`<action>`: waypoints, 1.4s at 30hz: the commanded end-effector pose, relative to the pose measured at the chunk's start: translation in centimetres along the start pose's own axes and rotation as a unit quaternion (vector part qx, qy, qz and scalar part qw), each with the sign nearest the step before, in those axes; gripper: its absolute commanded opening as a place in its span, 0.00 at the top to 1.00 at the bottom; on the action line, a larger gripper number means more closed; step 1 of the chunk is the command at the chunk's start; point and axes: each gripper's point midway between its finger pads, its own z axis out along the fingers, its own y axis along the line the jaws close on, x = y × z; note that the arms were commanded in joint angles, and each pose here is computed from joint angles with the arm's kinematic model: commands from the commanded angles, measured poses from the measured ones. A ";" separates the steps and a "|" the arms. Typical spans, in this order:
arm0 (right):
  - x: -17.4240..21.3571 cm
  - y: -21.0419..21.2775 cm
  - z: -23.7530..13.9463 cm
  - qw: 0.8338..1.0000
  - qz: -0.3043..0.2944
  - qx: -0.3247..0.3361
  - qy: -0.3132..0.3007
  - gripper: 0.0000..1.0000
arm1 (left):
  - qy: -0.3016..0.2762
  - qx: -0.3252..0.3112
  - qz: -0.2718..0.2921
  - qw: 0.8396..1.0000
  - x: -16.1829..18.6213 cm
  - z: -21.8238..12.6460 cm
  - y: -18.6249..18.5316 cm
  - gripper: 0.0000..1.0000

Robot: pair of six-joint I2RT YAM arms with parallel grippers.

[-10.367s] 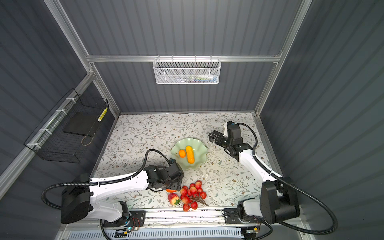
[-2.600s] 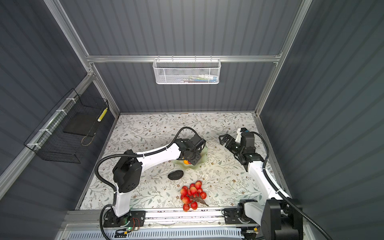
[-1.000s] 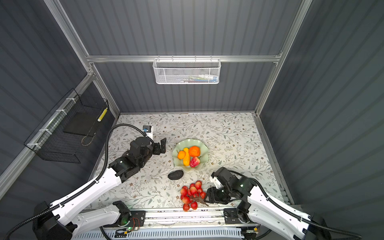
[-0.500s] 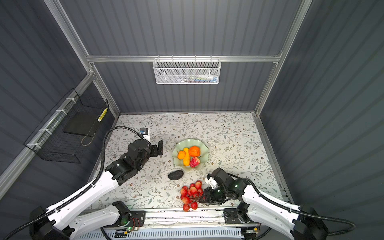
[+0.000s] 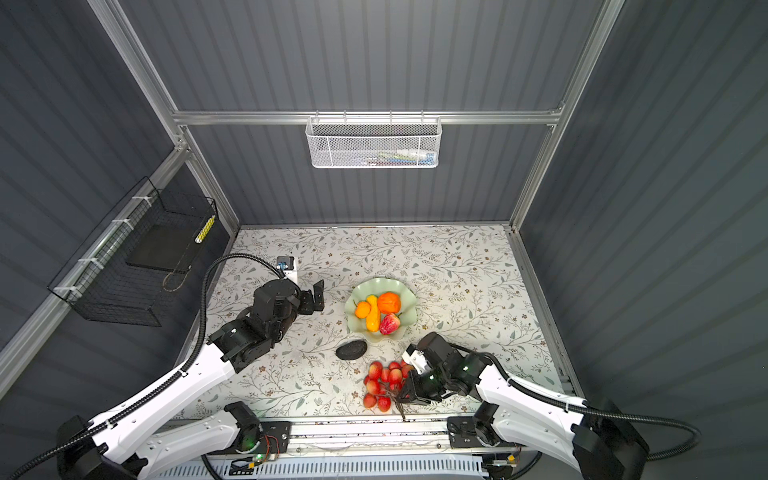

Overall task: Place and organize the fake fruits in the fruit bowl
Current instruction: 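Open the left gripper and withdraw while the right gripper moves to the strawberry bunch, then grasp the strawberry bunch by its stems with the right gripper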

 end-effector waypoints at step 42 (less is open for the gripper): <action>-4.7 0.7 2.0 0.950 -0.136 0.281 0.015 0.84 | -0.002 -0.039 -0.002 0.999 1.1 -1.6 2.8 0.00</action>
